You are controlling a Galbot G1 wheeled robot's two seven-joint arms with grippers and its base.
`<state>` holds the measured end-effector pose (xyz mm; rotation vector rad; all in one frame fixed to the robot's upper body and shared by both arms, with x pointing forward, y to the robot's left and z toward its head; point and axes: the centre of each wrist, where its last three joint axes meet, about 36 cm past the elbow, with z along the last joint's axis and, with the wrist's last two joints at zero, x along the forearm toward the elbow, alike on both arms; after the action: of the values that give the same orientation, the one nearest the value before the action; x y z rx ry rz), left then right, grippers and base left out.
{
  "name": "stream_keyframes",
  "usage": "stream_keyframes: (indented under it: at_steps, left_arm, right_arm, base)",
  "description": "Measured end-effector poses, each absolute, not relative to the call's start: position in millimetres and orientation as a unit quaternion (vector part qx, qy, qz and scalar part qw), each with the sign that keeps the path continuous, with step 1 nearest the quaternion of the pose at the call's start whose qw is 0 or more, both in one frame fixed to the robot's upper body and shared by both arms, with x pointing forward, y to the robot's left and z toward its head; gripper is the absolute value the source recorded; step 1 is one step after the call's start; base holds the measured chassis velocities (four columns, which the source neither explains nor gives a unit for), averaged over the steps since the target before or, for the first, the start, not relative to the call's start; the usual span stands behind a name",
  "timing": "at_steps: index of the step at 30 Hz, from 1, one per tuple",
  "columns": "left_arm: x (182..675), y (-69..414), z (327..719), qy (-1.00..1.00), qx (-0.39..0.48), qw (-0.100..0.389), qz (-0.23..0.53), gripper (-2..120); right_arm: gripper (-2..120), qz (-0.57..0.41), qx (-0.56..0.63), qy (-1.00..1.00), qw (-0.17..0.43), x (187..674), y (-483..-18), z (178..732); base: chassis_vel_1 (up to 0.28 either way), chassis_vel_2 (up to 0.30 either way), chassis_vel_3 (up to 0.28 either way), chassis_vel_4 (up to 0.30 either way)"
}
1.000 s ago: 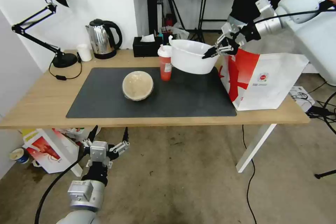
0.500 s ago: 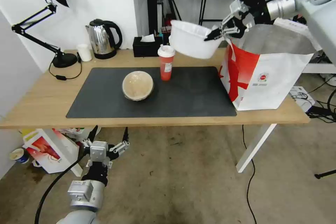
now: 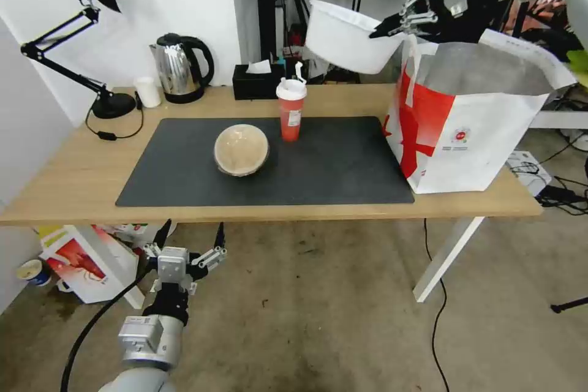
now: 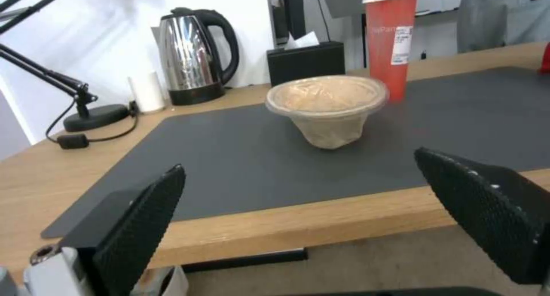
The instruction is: Pick up the trash from the table and place it into the takeout bag.
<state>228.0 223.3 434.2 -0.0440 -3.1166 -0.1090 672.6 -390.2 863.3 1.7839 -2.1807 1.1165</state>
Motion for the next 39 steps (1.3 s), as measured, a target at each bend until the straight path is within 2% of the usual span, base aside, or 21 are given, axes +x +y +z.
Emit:
stream_keyframes:
  at_steps: [10, 17, 28, 39]
  left_arm:
    - [228.0, 223.3, 434.2, -0.999, -0.014, 0.011, -0.035, 100]
    - [228.0, 223.3, 434.2, -0.999, -0.014, 0.011, -0.035, 100]
    - [228.0, 223.3, 434.2, -0.999, -0.014, 0.011, -0.035, 100]
    - [228.0, 223.3, 434.2, -0.999, -0.014, 0.011, -0.035, 100]
  right_arm:
    - [0, 0.362, 0.572, -0.735, 0.041, 671.4, -402.7, 872.9]
    - [0, 0.358, 0.573, -0.737, 0.013, 671.6, -389.2, 893.5]
    - [0, 0.36, 0.583, -0.729, 0.004, 675.1, -365.8, 902.7]
    - [0, 0.364, 0.574, -0.734, -0.007, 672.5, -366.8, 924.0]
  base:
    - [0.0, 0.0, 0.0, 0.0]
    - [0.0, 0.0, 0.0, 0.0]
    - [0.0, 0.0, 0.0, 0.0]
    - [0.0, 0.0, 0.0, 0.0]
